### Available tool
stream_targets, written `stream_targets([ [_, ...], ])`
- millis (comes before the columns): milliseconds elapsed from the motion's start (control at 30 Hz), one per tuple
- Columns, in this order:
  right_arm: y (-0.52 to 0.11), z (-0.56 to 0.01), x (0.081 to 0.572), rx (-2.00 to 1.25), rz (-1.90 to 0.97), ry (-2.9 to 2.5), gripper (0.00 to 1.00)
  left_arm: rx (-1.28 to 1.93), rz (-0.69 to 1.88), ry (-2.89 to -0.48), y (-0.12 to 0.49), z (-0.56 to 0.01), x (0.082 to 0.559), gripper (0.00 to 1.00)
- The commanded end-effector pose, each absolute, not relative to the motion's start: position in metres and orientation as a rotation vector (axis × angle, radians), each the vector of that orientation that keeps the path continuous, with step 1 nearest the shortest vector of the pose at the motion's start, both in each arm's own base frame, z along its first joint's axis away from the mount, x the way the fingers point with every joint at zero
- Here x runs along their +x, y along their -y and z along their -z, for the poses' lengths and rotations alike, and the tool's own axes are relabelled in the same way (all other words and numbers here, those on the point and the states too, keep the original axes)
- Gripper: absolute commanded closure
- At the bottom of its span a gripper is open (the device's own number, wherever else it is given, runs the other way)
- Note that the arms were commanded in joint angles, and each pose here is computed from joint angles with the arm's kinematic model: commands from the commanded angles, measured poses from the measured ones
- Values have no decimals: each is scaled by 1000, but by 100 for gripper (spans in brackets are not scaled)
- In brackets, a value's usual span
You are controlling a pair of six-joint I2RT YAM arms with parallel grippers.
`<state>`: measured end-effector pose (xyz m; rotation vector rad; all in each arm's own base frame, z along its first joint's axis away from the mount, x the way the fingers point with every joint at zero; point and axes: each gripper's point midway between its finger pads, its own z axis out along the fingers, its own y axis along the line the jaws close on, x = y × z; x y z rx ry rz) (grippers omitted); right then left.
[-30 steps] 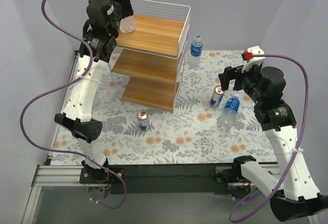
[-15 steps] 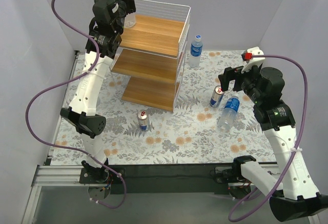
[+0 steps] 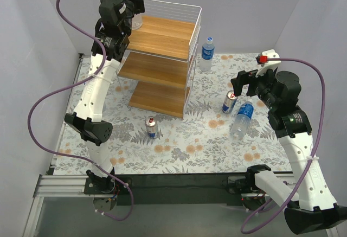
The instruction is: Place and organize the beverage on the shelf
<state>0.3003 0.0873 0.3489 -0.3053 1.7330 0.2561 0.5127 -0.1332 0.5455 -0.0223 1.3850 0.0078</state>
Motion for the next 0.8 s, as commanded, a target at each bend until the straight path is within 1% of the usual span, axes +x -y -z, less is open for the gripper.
stream_targets([
  [0, -89, -358, 305, -294, -269, -1689, 2, -68, -48, -1289, 116, -577, 503, 35],
  [233, -88, -360, 305, -289, -271, -1684, 2, -70, -25, -1279, 118, -581, 503, 24],
  [467, -88, -359, 304, -304, -271, -1679, 2, -87, -6, -1239, 113, -599, 488, 22],
  [600, -90, -362, 301, -343, -271, -1664, 2, -90, 23, -1206, 108, -617, 468, 21],
  [767, -100, -363, 296, -486, -268, -1628, 2, -57, 96, -1203, 111, -627, 441, 20],
])
